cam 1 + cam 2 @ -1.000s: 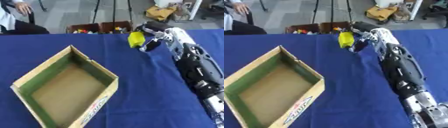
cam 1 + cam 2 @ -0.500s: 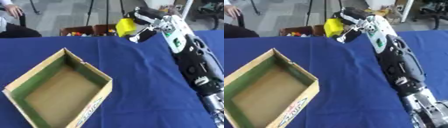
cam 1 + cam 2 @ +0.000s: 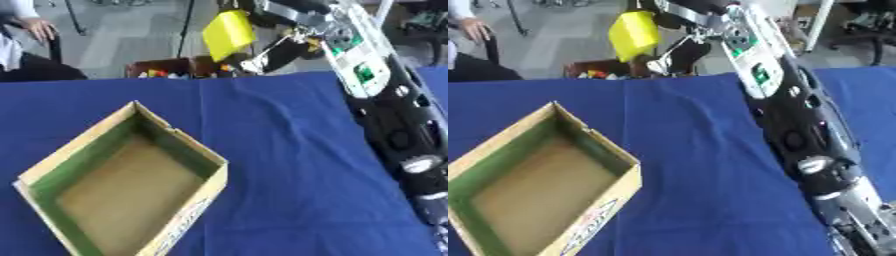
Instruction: Pick up objects on the table and place them in the box.
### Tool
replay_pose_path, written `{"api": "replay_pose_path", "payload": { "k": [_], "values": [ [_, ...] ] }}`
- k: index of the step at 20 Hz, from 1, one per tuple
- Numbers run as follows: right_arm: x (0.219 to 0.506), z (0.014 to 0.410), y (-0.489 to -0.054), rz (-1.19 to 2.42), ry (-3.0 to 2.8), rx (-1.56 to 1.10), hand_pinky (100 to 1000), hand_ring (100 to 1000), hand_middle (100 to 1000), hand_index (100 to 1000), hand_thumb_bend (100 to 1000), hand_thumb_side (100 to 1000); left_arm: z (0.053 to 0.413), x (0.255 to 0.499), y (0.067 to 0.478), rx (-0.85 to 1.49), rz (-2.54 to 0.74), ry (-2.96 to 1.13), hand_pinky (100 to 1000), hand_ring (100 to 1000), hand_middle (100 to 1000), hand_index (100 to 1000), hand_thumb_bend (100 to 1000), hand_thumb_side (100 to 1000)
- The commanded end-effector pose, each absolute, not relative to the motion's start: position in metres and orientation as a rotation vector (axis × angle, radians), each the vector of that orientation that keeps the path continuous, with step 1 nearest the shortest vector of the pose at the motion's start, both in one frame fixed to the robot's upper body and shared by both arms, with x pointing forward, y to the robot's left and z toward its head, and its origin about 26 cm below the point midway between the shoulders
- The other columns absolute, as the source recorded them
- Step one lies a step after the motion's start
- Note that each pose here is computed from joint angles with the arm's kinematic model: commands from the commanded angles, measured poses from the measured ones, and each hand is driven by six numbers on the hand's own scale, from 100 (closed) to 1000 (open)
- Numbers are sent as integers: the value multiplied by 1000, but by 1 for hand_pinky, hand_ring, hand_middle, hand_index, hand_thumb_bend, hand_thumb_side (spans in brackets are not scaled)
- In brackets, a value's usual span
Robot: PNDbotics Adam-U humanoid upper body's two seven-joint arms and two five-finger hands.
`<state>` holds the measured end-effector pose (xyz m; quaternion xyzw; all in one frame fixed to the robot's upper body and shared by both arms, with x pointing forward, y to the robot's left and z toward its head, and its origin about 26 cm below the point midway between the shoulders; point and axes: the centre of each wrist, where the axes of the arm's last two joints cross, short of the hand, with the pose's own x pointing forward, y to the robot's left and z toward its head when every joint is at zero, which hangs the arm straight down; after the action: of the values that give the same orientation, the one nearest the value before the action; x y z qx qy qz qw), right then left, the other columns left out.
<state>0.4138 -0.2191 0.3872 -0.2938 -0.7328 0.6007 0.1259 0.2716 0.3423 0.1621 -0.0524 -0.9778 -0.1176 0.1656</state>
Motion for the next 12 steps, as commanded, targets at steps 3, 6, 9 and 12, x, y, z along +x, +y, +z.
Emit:
{"api": "replay_pose_path", "payload": {
  "k": [3,6,9,12],
  "values": [
    [391,404,-203,1825,-2216,-794,756,755,100,549,135,205,172,268,348,-136,-371,-2795,739,677,847,955,100,1000],
    [384,403,-192,1866,-2236,-734,756,753,100,546,148,217,173,268,348,-139,-368,-2794,739,677,847,955,100,1000],
    [377,400,-180,1924,-2242,-665,757,753,100,545,149,217,173,269,348,-143,-366,-2793,739,677,846,955,100,1000],
    [372,395,-170,1967,-2251,-602,759,753,100,542,149,213,173,269,348,-146,-363,-2792,738,677,845,955,100,1000]
  ]
}}
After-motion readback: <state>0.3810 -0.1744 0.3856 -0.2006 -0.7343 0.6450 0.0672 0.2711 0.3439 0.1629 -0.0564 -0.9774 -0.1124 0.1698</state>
